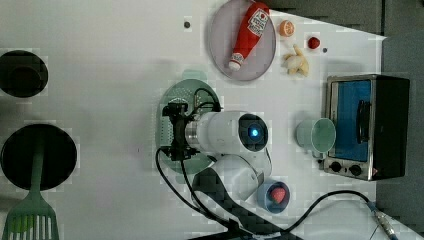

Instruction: Drag strainer right to left.

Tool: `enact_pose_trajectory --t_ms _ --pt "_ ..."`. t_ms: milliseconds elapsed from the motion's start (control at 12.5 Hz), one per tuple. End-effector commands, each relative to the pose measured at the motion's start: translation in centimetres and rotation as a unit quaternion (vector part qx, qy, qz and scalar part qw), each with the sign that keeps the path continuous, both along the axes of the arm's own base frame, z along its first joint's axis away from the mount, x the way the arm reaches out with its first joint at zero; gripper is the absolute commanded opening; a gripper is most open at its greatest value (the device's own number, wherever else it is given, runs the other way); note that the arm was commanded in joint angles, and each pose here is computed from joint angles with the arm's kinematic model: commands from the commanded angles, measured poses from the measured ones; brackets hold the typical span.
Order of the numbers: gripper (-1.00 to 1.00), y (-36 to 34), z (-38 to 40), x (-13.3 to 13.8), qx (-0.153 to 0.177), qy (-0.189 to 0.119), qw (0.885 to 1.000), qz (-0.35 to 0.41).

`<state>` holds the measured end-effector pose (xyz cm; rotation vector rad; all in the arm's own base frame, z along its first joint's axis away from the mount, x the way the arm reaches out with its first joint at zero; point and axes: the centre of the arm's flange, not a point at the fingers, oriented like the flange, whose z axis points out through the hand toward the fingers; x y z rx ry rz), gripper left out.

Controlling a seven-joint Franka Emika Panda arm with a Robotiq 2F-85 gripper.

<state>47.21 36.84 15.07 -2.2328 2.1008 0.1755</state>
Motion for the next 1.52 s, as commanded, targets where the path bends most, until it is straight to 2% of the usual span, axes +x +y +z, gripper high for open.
enact_pose_trajectory --t_ms 80,640,880,1040,1200,1520 --pt "1.00 2.3 -0.3 -1.0 0.005 0.012 1.000 -0.022" --pt "1.00 5.7 0.2 -0.9 0.022 0.001 1.000 -0.014" --pt "1.00 3.9 3.7 0.9 0.004 -0.027 0.998 0.062" --pt "1.00 0.8 8.6 2.9 -0.017 -0.038 0.990 0.138" --pt "1.00 -3.7 15.4 5.5 -0.025 -0.047 0.983 0.177" --pt "1.00 -18.3 29.1 8.0 -0.018 -0.050 0.969 0.241"
